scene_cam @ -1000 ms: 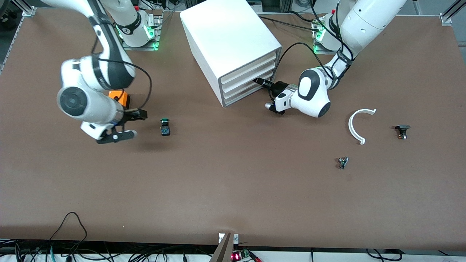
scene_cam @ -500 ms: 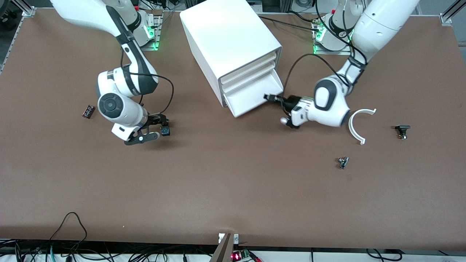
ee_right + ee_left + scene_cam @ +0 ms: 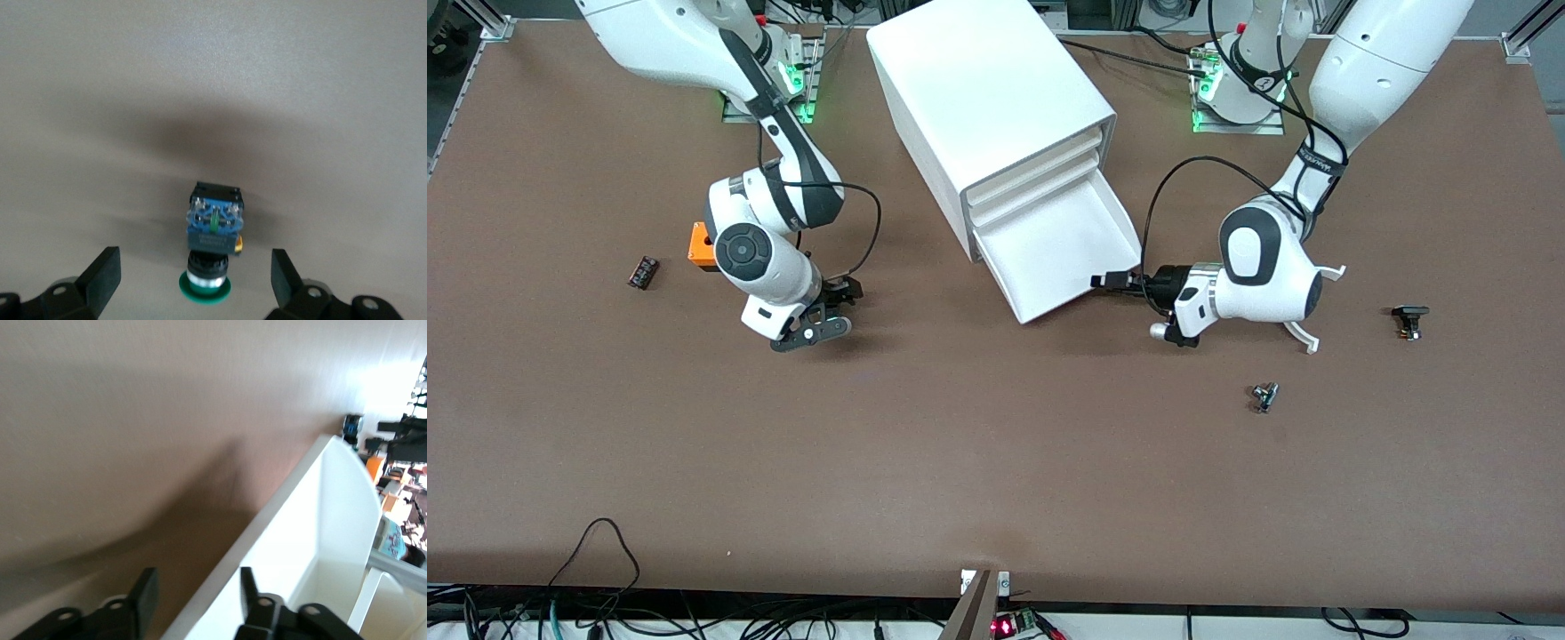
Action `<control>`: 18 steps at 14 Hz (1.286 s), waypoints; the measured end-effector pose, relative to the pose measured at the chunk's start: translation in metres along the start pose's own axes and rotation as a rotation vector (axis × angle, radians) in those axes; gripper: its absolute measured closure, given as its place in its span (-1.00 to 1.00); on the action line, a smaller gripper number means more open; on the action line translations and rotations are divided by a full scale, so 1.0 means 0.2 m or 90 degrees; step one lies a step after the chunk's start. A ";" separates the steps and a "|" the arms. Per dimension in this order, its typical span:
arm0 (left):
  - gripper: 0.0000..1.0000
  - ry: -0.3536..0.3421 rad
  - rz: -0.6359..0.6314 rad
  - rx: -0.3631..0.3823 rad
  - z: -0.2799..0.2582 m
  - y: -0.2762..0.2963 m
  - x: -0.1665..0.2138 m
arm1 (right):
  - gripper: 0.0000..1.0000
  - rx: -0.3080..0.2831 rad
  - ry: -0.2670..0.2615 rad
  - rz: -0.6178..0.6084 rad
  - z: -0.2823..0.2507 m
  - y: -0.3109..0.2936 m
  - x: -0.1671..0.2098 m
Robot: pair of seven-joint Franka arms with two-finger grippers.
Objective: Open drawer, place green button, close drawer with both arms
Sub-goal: 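Release the drawer and withdraw the left gripper toward its rest pose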
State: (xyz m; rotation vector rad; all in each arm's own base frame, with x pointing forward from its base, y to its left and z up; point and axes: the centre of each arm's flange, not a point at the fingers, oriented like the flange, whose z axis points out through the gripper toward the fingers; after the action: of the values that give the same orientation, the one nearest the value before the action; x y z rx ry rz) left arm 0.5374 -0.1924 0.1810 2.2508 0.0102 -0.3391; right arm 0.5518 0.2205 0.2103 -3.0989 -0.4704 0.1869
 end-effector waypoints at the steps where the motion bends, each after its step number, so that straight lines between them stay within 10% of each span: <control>1: -0.45 0.020 0.004 0.000 -0.08 0.01 0.02 | -1.00 0.000 0.002 0.000 0.03 0.00 0.01; 4: -0.99 0.111 0.039 0.024 -0.52 0.09 0.07 | -1.00 0.000 0.003 0.004 0.10 0.02 0.01; 8: -1.00 0.196 0.133 0.149 -1.17 0.26 -0.06 | -0.89 -0.001 0.001 0.012 0.12 0.06 0.01; 14: -1.00 0.117 0.165 0.379 -1.84 0.73 -0.42 | 0.16 -0.001 -0.006 0.014 0.17 0.07 0.01; 18: -1.00 0.100 0.083 0.482 -2.06 0.90 -0.57 | 0.19 0.000 0.013 0.010 0.12 0.07 0.06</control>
State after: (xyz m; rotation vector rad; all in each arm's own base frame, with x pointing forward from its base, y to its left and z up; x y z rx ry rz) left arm 0.5482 0.0135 0.5953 3.0039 -0.2151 -0.0935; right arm 0.5647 0.2112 0.1852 -3.1024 -0.4457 0.1545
